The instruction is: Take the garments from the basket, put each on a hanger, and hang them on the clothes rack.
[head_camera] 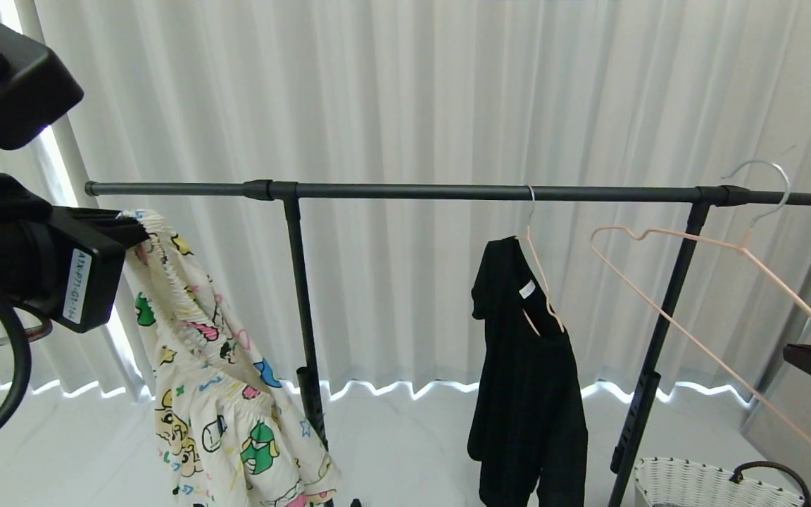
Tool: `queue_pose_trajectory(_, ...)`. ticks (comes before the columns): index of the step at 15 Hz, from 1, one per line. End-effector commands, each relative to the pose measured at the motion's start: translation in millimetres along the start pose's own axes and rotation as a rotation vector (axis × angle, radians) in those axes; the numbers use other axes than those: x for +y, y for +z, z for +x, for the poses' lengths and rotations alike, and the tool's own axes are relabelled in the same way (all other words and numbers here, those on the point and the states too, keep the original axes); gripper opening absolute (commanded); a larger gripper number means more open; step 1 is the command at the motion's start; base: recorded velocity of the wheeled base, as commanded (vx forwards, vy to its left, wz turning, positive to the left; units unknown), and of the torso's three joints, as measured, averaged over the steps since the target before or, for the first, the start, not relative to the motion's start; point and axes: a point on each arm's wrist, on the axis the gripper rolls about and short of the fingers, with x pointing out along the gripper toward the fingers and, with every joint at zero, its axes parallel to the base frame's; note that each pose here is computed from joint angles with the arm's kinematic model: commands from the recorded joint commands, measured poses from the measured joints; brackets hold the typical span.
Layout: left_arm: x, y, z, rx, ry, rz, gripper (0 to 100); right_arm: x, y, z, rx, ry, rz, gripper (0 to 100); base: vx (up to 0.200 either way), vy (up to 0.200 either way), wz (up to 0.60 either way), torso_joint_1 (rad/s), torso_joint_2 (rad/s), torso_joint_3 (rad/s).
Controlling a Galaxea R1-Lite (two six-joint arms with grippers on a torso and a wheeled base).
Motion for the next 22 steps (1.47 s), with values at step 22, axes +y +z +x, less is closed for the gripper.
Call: queue_pose_trajectory(22, -44.6, 15, 72, 0.148, -0.034, -0.259, 0, 88.2, 18.5, -11, -0.049, 0.69, -0.029, 0, -0.036, 0.0, 0.0, 0.0, 0.0, 0.001)
